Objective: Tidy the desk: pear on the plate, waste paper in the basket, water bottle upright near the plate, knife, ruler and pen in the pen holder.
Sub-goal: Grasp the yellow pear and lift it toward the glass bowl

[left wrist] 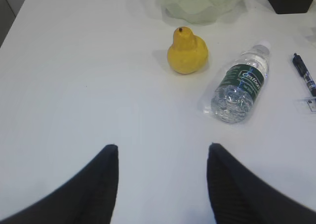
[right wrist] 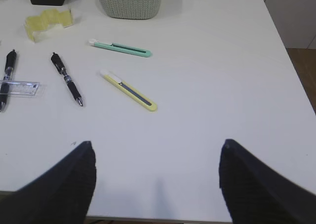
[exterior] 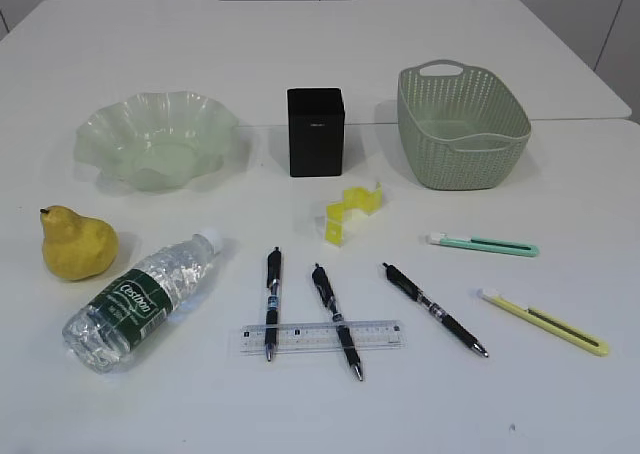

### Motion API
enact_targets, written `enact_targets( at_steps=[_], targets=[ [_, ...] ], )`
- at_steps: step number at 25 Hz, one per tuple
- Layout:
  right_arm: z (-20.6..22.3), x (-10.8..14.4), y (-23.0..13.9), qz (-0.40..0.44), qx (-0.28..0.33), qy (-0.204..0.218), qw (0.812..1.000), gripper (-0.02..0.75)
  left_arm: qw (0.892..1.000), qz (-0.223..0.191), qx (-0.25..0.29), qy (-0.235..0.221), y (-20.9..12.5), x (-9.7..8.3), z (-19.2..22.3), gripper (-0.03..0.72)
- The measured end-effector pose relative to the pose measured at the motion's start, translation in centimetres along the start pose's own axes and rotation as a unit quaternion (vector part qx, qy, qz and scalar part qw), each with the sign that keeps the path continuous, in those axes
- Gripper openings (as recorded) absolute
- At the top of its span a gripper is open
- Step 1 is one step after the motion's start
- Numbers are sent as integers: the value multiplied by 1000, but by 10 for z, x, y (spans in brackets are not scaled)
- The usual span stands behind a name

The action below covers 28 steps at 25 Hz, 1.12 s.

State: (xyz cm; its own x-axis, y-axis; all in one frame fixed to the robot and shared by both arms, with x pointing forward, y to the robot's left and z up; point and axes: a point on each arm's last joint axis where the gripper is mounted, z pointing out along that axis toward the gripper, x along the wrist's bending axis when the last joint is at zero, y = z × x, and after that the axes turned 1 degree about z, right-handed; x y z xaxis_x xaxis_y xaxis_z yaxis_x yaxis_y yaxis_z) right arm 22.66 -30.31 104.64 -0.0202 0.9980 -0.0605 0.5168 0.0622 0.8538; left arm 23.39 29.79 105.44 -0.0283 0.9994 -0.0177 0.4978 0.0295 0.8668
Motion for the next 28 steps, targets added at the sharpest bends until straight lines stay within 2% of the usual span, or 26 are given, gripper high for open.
enact_targets(
  at_steps=[28],
  targets=[
    [0, 0, 0, 0, 0, 0, 1000, 575, 1000, 0, 0, 0, 0, 0, 0, 402]
  ],
)
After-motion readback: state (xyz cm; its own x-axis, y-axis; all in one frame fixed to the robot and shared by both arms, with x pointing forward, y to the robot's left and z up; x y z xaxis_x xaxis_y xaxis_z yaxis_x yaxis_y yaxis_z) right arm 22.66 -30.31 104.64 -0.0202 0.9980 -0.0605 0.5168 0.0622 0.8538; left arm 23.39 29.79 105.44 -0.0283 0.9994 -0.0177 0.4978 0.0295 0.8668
